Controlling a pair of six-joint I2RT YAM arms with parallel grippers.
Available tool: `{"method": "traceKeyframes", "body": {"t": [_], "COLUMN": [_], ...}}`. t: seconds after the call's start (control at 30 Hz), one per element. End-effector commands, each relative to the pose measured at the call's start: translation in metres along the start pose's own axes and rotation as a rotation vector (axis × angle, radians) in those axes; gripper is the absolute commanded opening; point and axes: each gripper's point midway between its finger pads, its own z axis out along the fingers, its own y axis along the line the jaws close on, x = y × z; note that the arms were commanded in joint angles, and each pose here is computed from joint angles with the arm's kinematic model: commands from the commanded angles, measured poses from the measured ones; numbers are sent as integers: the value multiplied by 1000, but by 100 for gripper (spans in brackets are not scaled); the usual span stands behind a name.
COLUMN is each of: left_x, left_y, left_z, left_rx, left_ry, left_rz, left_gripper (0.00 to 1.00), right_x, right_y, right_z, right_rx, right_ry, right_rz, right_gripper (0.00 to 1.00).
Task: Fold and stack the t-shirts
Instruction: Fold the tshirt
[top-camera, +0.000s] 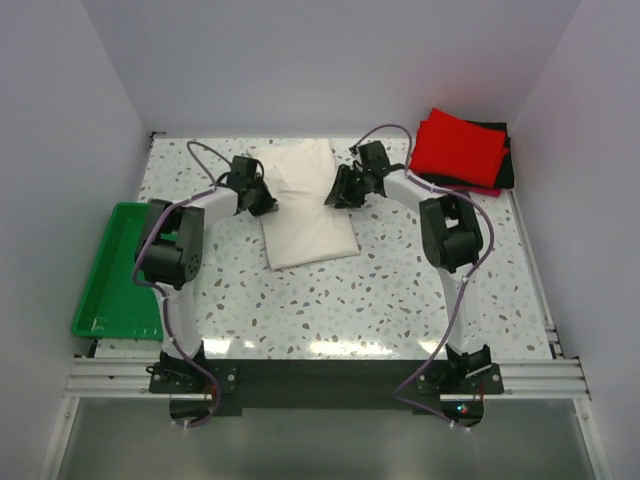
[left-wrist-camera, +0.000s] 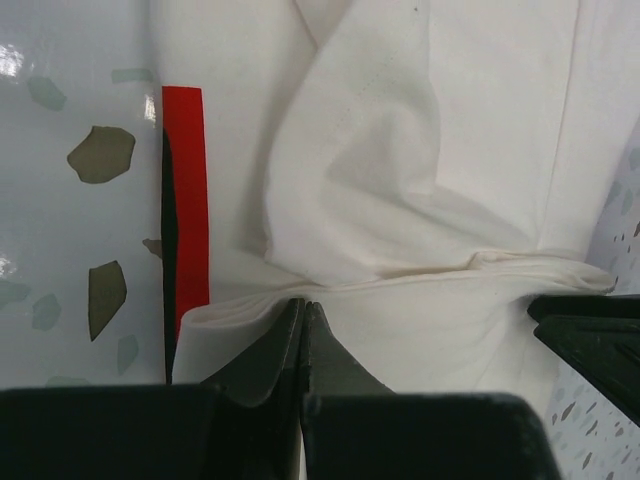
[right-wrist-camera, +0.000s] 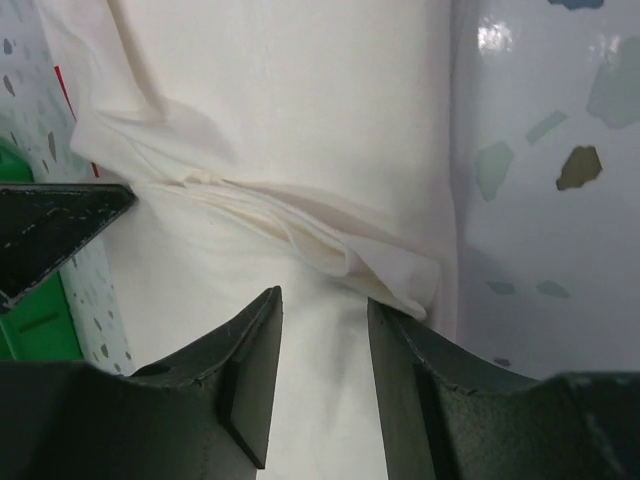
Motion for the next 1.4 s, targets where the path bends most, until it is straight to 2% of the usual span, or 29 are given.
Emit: {"method": "traceKeyframes", "body": {"t": [0.0, 0.2, 0.3, 0.47, 0.53, 0.57, 0.73, 0.93, 1.17, 1.37], "left_x": [-35, -50, -46, -10, 14, 16, 68, 105, 116, 116], "left_y": [-20, -46, -58, -61, -50, -58, -25, 16, 32, 34], "left_z": [-31, -62, -76, -91, -90, -95, -88, -84, -83, -86], "left_rx": [77, 168, 228, 280, 259, 294, 212, 141, 99, 94], "left_ry": [-87, -127, -122, -88, -43, -59, 2, 52, 68, 69], "left_rz": [30, 51, 41, 29, 19, 28, 13, -16, -8, 10], "left_gripper": [1, 6, 7, 6, 6, 5, 2, 2, 2, 2], "right_x": [-19, -40, -40, -34, -36, -32, -38, -36, -44, -62], "right_y": [18, 48, 54, 56, 57, 54, 41, 12, -7, -4], "right_z": [-39, -74, -75, -63, -60, -53, -34, -4, 2, -19], "right_rx": [-77, -188, -221, -236, -244, -243, -215, -167, -154, -162], "right_ry": [-37, -101, -112, -86, -87, -71, -51, -7, -19, -59], "right_rz": [55, 56, 59, 60, 59, 63, 63, 109, 158, 151], "right_gripper": [44, 44, 43, 35, 33, 32, 29, 29, 29, 34]}}
